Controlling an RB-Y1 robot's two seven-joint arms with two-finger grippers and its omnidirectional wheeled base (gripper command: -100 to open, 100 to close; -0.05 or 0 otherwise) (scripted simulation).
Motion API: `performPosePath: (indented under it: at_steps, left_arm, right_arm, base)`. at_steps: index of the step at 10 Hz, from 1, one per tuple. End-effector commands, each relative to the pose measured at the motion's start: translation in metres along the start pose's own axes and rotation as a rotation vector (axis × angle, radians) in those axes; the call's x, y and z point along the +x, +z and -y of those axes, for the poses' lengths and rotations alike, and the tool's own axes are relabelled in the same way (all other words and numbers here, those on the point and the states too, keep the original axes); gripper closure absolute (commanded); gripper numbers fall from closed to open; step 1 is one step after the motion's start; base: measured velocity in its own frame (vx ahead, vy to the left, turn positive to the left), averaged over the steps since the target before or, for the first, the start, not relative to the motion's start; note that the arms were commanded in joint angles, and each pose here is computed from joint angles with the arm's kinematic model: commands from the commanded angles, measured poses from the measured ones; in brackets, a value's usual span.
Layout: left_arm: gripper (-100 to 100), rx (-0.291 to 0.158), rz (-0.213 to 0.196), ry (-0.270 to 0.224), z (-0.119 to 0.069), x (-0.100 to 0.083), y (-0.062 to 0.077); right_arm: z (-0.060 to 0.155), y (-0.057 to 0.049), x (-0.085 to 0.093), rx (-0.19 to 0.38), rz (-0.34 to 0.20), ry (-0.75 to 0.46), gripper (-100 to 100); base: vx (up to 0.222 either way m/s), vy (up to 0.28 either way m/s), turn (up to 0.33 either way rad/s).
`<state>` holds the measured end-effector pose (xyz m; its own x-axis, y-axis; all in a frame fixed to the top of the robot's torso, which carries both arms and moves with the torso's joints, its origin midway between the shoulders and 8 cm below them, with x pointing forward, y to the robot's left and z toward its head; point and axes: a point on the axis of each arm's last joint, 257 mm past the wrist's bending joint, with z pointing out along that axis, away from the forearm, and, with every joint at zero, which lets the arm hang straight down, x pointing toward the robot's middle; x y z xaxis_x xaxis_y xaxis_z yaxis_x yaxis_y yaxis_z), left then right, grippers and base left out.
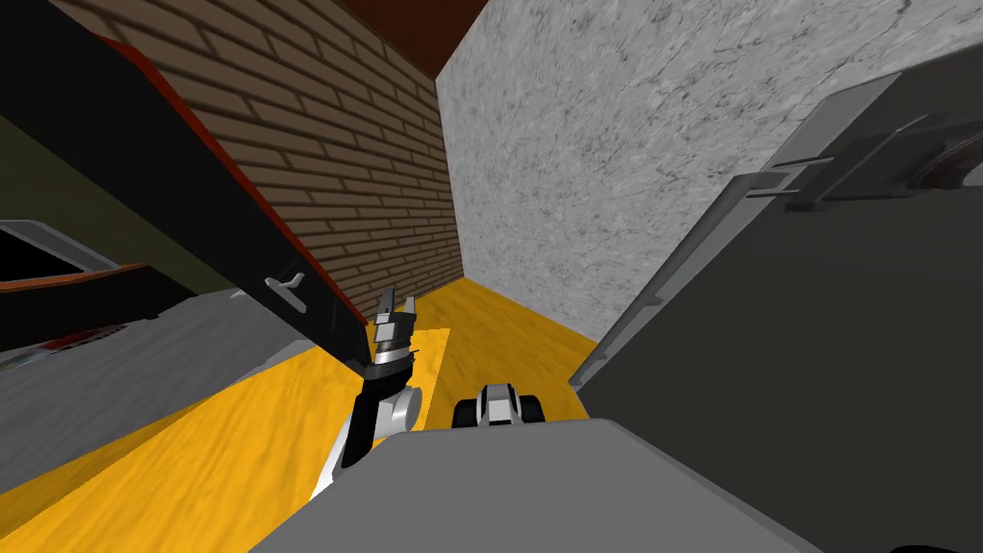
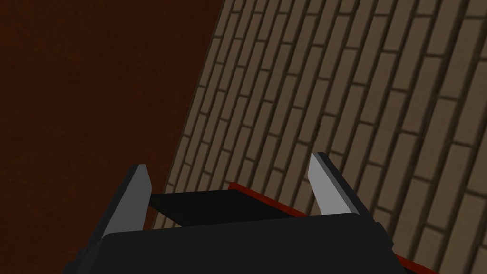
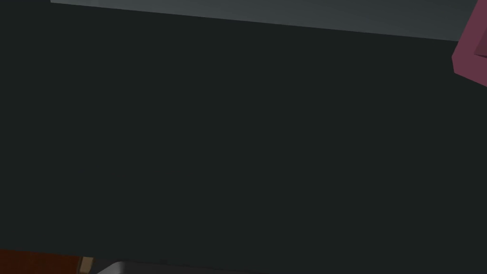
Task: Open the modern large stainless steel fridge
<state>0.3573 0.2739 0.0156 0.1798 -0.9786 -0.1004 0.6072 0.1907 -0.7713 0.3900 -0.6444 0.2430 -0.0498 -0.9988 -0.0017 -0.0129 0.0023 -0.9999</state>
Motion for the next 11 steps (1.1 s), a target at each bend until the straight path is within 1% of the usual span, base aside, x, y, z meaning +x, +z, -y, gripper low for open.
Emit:
performPosePath:
  at_steps: [1, 2, 3, 4, 5, 6, 7, 8, 9, 10, 11]
  left_arm:
    - [0, 0.000, 0.000, 0.000, 0.000, 0.000, 0.000]
    - [0, 0.000, 0.000, 0.000, 0.000, 0.000, 0.000]
    - [0, 0.000, 0.000, 0.000, 0.000, 0.000, 0.000]
    - [0, 0.000, 0.000, 0.000, 0.000, 0.000, 0.000]
    - [0, 0.000, 0.000, 0.000, 0.000, 0.000, 0.000]
    - [0, 0.000, 0.000, 0.000, 0.000, 0.000, 0.000]
    - [0, 0.000, 0.000, 0.000, 0.000, 0.000, 0.000]
    - [0, 0.000, 0.000, 0.000, 0.000, 0.000, 0.000]
    - [0, 0.000, 0.000, 0.000, 0.000, 0.000, 0.000]
    - [0, 0.000, 0.000, 0.000, 0.000, 0.000, 0.000]
    - [0, 0.000, 0.000, 0.000, 0.000, 0.000, 0.000]
  right_arm:
    - [0.003, 0.027, -0.037, -0.008, 0.078, -0.022, 100]
    - [0.008, 0.043, -0.062, -0.002, 0.126, -0.038, 100]
    - [0.008, 0.044, -0.063, -0.003, 0.128, -0.039, 100]
    - [0.012, 0.057, -0.088, 0.005, 0.172, -0.052, 100]
    - [0.012, 0.060, -0.091, 0.002, 0.178, -0.054, 100]
    - [0.012, 0.060, -0.091, 0.002, 0.178, -0.054, 100]
    - [0.015, 0.073, -0.118, 0.008, 0.225, -0.068, 100]
    - [0.015, 0.074, -0.119, 0.007, 0.228, -0.069, 100]
    - [0.017, 0.086, -0.147, 0.012, 0.276, -0.082, 100]
    - [0.017, 0.087, -0.148, 0.011, 0.277, -0.082, 100]
    - [0.019, 0.098, -0.177, 0.015, 0.326, -0.095, 100]
  base:
    - [-0.097, 0.023, -0.024]
    - [-0.137, 0.029, -0.069]
    - [-0.116, 0.016, -0.017]
    - [-0.123, 0.051, -0.033]
    - [-0.102, 0.017, -0.031]
    - [-0.043, -0.005, 0.008]
    - [-0.094, -0.013, -0.094]
    - [-0.092, 0.007, -0.009]
    - [-0.120, 0.014, -0.075]
    - [-0.109, 0.006, 0.002]
    - [-0.125, 0.000, -0.055]
